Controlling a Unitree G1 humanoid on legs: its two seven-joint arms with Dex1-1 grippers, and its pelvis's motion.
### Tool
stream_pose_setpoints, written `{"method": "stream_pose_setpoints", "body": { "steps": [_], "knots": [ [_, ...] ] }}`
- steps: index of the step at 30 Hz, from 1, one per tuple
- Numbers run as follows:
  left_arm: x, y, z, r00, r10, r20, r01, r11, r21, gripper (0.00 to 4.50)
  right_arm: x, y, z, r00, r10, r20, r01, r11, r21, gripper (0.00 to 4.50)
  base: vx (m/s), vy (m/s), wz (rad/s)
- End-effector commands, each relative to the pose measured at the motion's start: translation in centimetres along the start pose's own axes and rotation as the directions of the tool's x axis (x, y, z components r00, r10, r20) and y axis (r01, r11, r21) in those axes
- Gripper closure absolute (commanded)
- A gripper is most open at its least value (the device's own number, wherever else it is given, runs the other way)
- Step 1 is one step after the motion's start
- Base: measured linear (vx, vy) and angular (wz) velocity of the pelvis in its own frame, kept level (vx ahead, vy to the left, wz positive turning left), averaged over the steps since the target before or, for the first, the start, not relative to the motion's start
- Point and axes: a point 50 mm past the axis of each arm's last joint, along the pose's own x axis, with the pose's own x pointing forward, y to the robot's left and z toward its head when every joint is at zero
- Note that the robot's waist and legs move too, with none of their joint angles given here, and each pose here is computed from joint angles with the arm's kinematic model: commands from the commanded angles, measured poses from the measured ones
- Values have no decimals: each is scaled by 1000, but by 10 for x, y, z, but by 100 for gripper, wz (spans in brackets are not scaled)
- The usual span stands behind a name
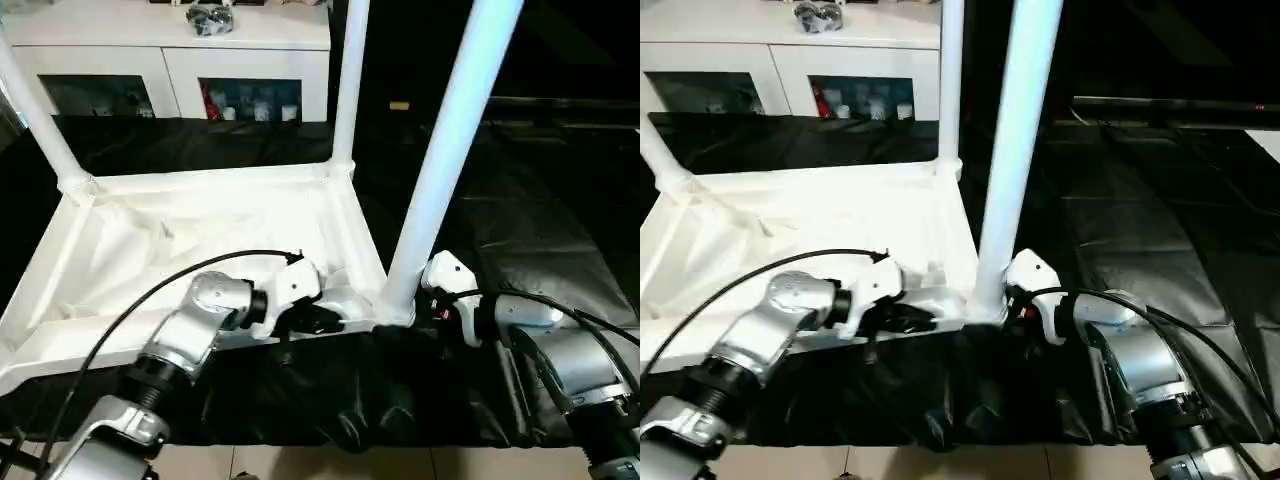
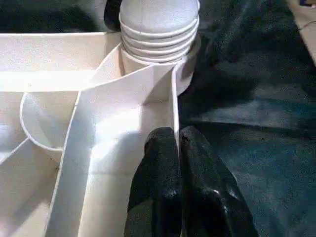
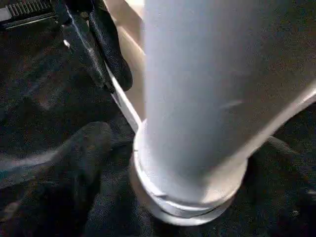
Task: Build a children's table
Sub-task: Rotate leg to tighten
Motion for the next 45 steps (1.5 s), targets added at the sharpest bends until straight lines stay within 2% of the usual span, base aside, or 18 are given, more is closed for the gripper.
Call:
{"method": "stream_pose_setpoints", "body": {
  "steps": [1,2,5,8,11,12,17,20,23,26,30,31,32,36,38,40,41,45],
  "knots": [
    [7,-8,5,995,-92,24,92,996,23,450,2,0,6,999,28,16,-28,1000,-15,51,0,0,0],
    [7,-8,5,995,-100,23,99,995,25,450,2,0,6,999,30,17,-30,999,-14,78,0,0,0],
    [7,-8,5,994,-107,16,106,994,27,450,4,2,5,999,48,18,-48,999,-14,84,0,0,0],
    [7,-9,4,994,-112,13,112,993,28,450,5,3,3,998,54,16,-54,998,-11,127,0,0,0],
    [8,-9,4,994,-106,14,106,994,26,450,7,5,2,998,59,17,-59,998,-2,132,0,0,0],
    [8,-9,5,994,-105,14,105,994,26,450,7,5,2,998,59,17,-59,998,-2,155,0,0,0],
    [13,-3,4,1000,-9,17,9,1000,-6,450,18,8,-1,999,8,49,-10,999,51,175,0,0,0],
    [26,2,10,994,101,34,-99,994,-48,450,35,3,-3,983,-175,53,168,979,119,178,0,0,0],
    [45,9,20,966,255,35,-250,962,-111,450,59,1,-5,934,-355,34,337,911,238,180,0,0,0],
    [58,6,28,961,272,58,-262,955,-139,450,76,2,3,909,-414,55,387,884,264,180,0,0,0],
    [67,1,33,968,239,77,-229,966,-124,450,88,8,17,911,-397,114,355,894,274,180,0,0,0],
    [67,1,34,969,235,76,-225,967,-119,450,88,9,19,911,-390,133,341,895,288,180,0,0,0],
    [66,0,34,973,219,73,-212,973,-93,450,85,8,21,911,-381,154,325,898,298,124,0,0,0],
    [59,1,31,977,200,75,-195,979,-64,450,73,1,18,913,-376,157,321,901,292,104,0,0,0],
    [56,0,30,979,187,81,-183,982,-56,450,67,-1,16,917,-369,153,317,906,282,66,0,0,0],
    [49,-2,28,985,147,91,-144,989,-43,450,53,-6,13,935,-327,138,289,927,239,64,0,0,0],
    [47,-3,27,987,130,96,-127,991,-36,450,49,-6,12,943,-307,131,274,936,220,38,0,0,0],
    [31,-7,21,994,51,98,-50,999,-13,450,30,-7,8,980,-180,86,169,978,119,9,0,0,0]
  ]
}}
